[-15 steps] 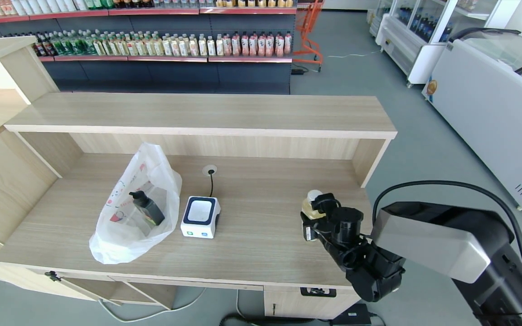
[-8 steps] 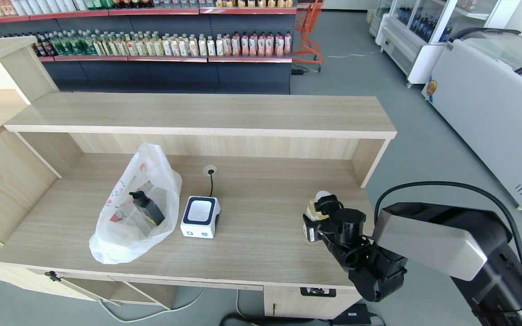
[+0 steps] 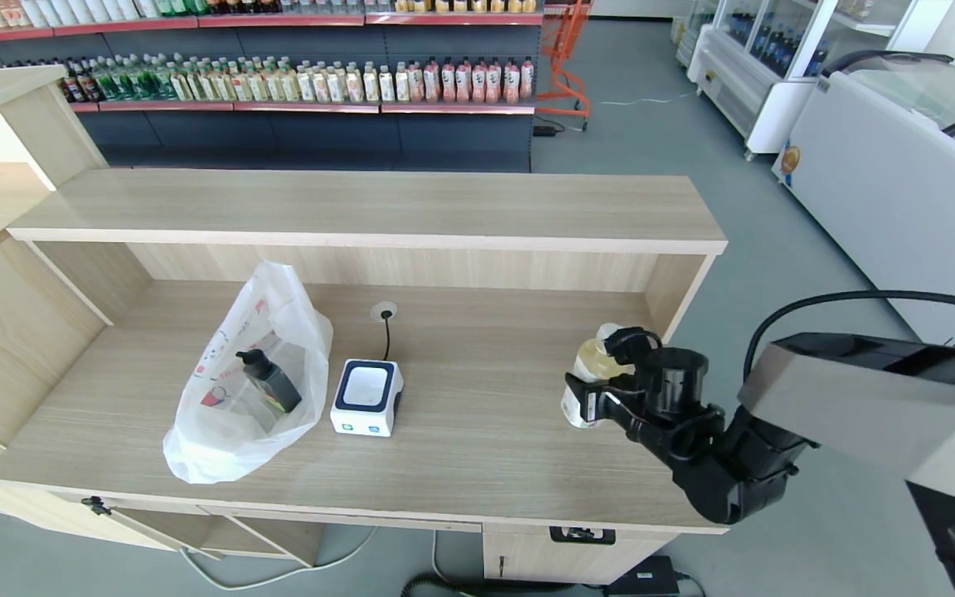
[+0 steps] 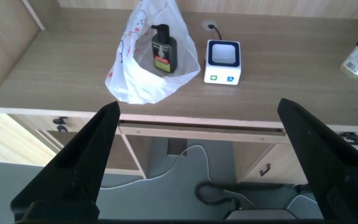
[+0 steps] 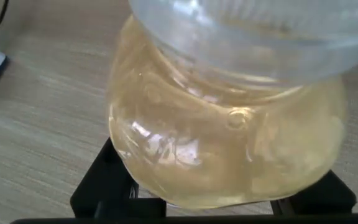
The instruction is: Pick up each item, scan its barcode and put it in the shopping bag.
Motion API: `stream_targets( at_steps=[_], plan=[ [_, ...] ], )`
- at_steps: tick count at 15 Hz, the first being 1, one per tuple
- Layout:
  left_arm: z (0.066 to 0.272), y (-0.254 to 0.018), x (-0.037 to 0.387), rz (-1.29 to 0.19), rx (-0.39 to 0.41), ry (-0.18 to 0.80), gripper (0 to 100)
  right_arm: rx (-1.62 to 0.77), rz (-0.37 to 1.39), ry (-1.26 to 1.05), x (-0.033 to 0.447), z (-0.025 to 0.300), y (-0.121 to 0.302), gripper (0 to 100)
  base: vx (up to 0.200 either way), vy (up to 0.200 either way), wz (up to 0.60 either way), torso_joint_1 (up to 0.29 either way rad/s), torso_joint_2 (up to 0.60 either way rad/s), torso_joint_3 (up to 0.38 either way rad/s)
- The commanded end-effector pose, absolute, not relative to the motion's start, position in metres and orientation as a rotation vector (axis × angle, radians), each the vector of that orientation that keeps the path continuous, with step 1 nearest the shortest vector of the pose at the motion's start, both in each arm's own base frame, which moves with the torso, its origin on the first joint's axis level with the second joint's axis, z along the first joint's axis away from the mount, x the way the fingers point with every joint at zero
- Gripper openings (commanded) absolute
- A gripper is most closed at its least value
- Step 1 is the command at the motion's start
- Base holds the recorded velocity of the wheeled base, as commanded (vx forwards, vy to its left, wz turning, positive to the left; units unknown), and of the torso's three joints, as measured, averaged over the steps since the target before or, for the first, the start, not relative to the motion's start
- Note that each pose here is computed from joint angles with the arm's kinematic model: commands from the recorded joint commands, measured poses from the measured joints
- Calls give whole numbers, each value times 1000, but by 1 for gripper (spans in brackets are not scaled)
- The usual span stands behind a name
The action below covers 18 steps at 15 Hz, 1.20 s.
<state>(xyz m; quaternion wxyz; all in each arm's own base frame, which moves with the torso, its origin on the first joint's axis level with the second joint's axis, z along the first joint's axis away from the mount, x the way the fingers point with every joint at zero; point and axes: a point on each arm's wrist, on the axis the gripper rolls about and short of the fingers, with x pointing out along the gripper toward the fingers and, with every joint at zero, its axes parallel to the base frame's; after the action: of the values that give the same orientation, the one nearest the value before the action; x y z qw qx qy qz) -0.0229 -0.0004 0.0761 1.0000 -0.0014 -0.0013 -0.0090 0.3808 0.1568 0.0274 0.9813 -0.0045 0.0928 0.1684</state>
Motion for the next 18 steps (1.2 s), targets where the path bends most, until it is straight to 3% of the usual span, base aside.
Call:
stream_targets(
  at_steps=[1,5,8,18],
  plan=[
    [76,0,-23,-18,-3,-3,100,100,576,211,337,127,86,0,0,0,0,0,0,0],
    [76,0,-23,-18,-3,-3,100,223,1016,312,287,160,56,0,0,0,0,0,0,0],
    [76,0,-23,-18,-3,-3,100,243,1162,352,260,156,64,0,0,0,0,0,0,0],
    [76,0,-23,-18,-3,-3,100,244,1347,448,221,142,98,0,0,0,0,0,0,0]
  ],
)
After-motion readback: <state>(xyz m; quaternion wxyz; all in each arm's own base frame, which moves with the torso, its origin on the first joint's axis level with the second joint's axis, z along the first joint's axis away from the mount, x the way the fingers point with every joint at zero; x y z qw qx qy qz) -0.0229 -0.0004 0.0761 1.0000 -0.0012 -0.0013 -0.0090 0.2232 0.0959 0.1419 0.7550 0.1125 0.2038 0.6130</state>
